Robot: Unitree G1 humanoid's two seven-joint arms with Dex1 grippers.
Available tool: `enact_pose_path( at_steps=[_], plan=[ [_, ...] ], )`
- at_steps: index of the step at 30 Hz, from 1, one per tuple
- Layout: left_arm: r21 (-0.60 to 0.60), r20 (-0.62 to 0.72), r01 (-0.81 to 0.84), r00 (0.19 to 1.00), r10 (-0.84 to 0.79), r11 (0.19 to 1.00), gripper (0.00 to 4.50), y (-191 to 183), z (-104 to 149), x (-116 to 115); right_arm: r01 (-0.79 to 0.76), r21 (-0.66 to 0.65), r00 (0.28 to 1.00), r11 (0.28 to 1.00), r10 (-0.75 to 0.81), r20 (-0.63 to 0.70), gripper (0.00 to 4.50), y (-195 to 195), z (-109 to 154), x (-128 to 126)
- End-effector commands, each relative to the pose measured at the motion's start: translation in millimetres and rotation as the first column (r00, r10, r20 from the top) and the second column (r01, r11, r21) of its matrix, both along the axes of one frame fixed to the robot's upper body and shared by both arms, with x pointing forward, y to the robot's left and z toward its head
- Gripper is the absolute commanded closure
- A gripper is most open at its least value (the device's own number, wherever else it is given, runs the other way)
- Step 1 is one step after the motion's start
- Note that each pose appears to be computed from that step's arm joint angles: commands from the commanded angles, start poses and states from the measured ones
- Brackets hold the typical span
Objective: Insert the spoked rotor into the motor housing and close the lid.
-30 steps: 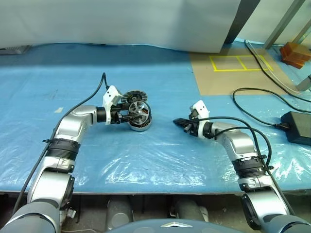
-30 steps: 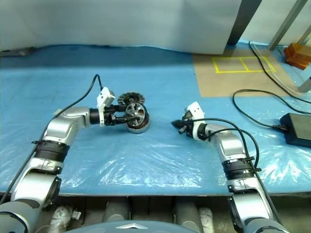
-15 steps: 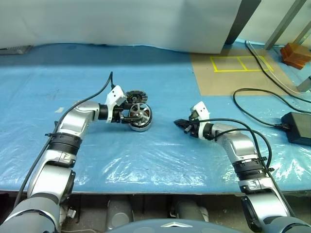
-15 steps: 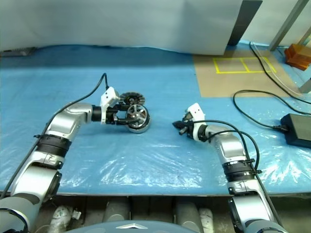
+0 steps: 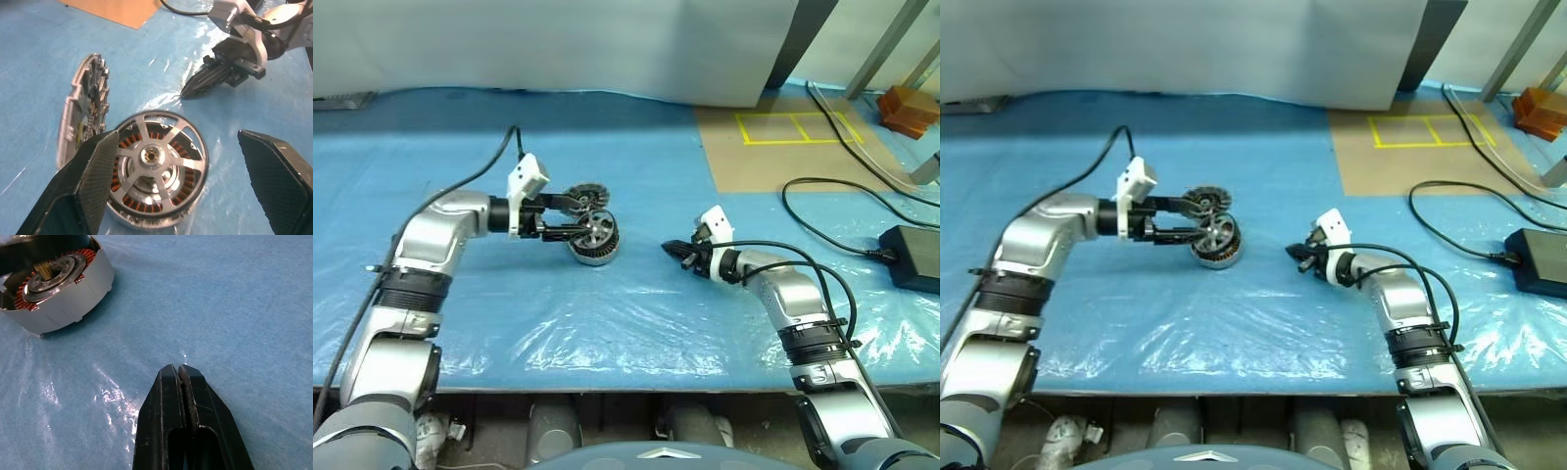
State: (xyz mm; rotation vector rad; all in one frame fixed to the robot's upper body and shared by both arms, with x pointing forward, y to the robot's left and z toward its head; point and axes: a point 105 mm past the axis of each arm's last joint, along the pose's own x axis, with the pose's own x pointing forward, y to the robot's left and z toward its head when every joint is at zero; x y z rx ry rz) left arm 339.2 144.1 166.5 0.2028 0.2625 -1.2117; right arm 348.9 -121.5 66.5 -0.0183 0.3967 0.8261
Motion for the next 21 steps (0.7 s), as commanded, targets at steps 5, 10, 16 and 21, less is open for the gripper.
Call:
enact_pose_path(
  at_steps=[5,10,16,21],
  plan=[
    [0.009,0.049,-0.100,0.994,0.099,0.995,0.41,27.1,7.8,-3.3,-0.109,0.068,0.991,0.992,0.103,0.085,4.50,25.6,37.6,3.7],
    [-0.003,0.061,-0.083,0.995,0.084,0.997,0.41,18.1,8.5,-9.6,-0.108,0.059,0.991,0.992,0.102,0.090,4.50,27.5,41.3,10.2],
    [-0.139,0.160,-0.215,0.958,0.236,0.967,0.41,23.2,15.2,2.1,-0.220,0.096,0.961,0.971,0.198,0.194,4.50,58.9,72.4,5.8],
    [-0.245,0.084,-0.372,0.912,0.402,0.895,0.41,51.3,11.1,11.7,-0.314,0.135,0.935,0.940,0.281,0.218,4.50,94.3,79.2,1.2]
  ],
)
